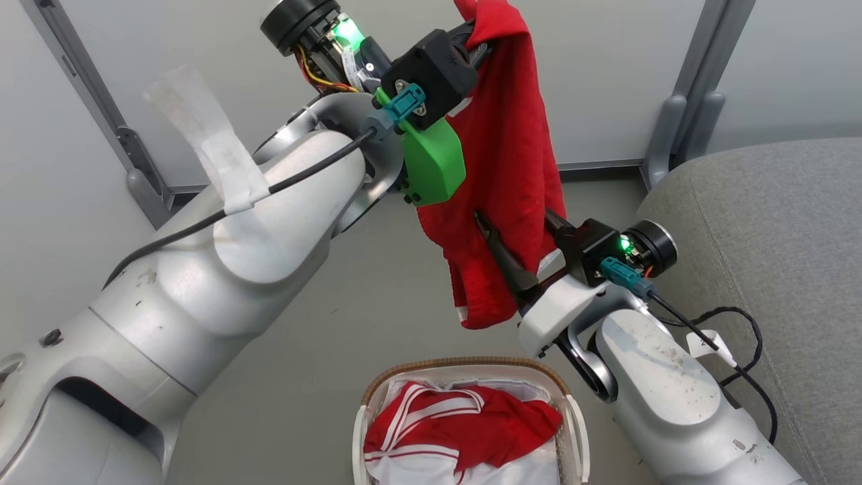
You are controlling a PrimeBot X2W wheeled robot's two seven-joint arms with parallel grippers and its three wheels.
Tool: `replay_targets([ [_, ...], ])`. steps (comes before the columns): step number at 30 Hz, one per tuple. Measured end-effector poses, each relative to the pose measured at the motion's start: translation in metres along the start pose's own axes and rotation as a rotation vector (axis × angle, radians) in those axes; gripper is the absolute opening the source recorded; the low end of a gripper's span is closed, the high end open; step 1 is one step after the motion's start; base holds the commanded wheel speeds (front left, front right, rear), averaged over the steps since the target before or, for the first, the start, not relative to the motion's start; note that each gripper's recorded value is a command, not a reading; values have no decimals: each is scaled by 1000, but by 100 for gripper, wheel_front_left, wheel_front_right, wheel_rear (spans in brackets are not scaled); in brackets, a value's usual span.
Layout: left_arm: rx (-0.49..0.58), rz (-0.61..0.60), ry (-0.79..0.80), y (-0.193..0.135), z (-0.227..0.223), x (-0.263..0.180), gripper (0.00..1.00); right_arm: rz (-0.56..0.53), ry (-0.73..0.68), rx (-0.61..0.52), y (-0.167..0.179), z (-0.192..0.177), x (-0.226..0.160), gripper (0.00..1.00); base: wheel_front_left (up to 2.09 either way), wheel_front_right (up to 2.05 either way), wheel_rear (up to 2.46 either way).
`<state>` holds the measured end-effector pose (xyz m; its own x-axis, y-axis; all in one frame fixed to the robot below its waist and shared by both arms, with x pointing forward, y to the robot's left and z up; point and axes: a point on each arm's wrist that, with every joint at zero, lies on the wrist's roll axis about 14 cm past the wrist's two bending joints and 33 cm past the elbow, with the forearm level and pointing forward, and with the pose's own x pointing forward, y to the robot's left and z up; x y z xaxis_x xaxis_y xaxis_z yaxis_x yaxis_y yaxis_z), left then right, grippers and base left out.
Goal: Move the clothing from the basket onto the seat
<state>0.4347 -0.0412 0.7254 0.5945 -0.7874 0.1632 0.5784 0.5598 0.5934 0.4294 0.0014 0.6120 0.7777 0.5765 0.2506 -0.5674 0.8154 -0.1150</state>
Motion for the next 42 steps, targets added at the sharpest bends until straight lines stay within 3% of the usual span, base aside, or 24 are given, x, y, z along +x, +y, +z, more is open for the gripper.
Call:
replay_targets([
  [1,-1,0,-4,-1,1,-1,0,3,0,1,1,0,1,0,0,0,0],
  [7,-49,18,6,-2,-12,-8,0,-12,-17,5,-6,6,3,0,0,0,0],
  [8,-64,27,9,-1,-16,-10,19,-20,-21,6,-8,7,3,0,0,0,0],
  [10,-94,44,14,-1,-26,-14,44,-38,-31,4,-14,10,2,0,0,0,0],
  [11,-106,50,20,-1,-30,-16,82,-47,-33,4,-17,11,1,0,0,0,0],
  [12,-126,57,28,-3,-37,-19,100,-59,-38,4,-21,13,0,0,0,0,0],
  [18,-260,103,84,-15,-76,-37,100,-135,-57,5,-46,18,-6,0,0,0,0],
  [28,-460,157,210,-63,-138,-74,100,-239,-30,-9,-77,8,-24,0,0,0,0],
  [37,-600,180,216,-101,-147,-82,100,-310,21,-9,-93,-10,-48,0,0,0,0],
  [42,-627,169,208,-115,-147,-83,100,-337,25,-15,-100,-11,-55,0,0,0,0],
])
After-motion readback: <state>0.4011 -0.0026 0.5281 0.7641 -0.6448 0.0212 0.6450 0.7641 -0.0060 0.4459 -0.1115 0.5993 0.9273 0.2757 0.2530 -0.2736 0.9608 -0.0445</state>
